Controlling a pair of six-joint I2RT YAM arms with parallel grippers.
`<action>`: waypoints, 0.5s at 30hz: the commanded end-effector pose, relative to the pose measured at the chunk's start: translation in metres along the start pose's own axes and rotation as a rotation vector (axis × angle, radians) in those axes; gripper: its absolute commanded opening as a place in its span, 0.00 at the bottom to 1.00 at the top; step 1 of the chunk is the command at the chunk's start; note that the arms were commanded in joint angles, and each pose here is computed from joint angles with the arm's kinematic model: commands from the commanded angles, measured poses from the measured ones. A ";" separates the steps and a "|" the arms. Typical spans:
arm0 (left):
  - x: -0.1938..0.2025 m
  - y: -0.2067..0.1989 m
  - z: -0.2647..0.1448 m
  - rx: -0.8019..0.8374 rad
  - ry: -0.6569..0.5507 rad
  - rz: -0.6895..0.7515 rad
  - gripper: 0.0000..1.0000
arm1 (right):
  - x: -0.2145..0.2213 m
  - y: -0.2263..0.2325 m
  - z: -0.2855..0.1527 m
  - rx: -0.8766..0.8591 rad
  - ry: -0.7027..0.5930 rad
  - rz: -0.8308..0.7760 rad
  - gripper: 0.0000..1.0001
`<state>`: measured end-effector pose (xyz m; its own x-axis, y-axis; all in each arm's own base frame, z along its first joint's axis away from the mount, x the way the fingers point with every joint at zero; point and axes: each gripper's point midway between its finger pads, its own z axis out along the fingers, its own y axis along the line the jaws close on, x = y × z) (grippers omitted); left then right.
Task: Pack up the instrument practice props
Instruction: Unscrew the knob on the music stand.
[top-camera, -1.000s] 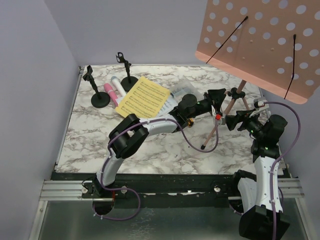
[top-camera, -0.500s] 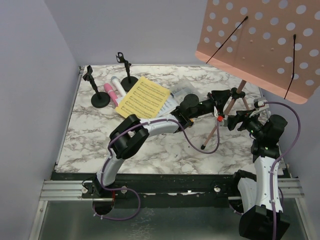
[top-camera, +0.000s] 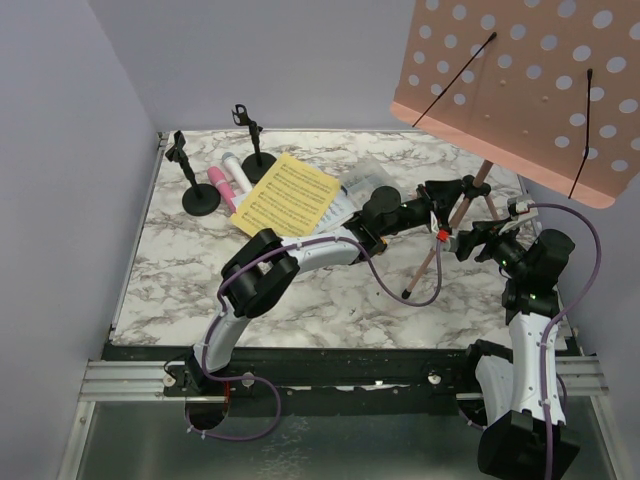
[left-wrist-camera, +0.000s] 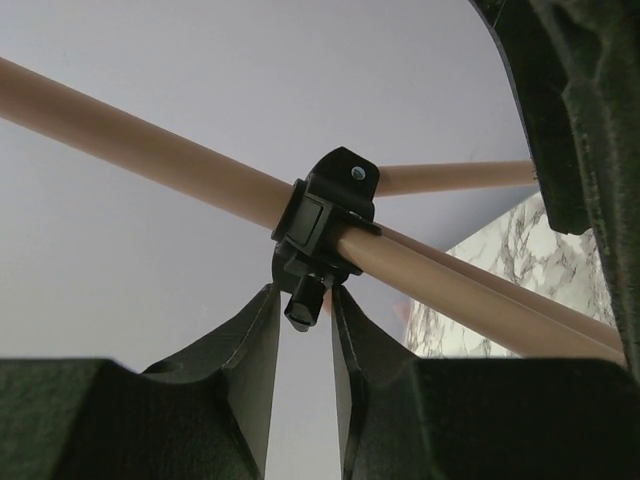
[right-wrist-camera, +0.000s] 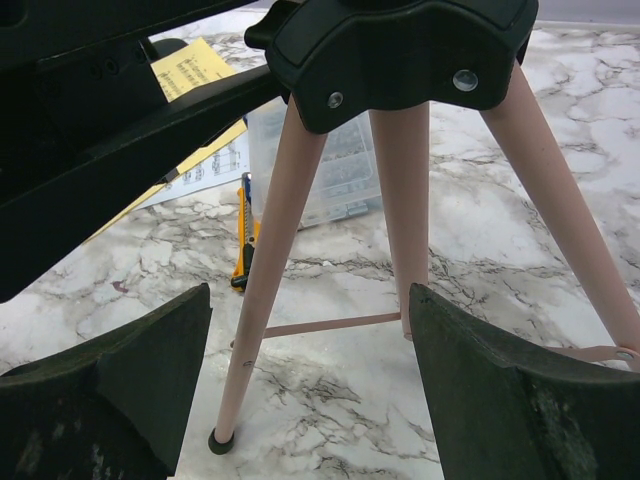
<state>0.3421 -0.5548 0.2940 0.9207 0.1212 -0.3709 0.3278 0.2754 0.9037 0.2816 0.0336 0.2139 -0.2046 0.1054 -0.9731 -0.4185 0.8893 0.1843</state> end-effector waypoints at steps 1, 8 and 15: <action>0.002 -0.004 0.007 0.005 0.007 -0.017 0.25 | -0.010 -0.001 -0.002 0.015 -0.020 -0.018 0.84; 0.000 0.003 0.005 -0.009 0.015 -0.056 0.07 | -0.009 -0.002 -0.002 0.015 -0.019 -0.018 0.84; -0.008 0.016 -0.004 0.012 0.024 -0.282 0.05 | -0.009 -0.002 -0.002 0.016 -0.019 -0.018 0.84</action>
<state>0.3448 -0.5555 0.2913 0.8815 0.1151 -0.4580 0.4117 0.2878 0.8647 0.2816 0.0336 0.2139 -0.2046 0.1054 -0.9731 -0.4185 0.8893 0.1843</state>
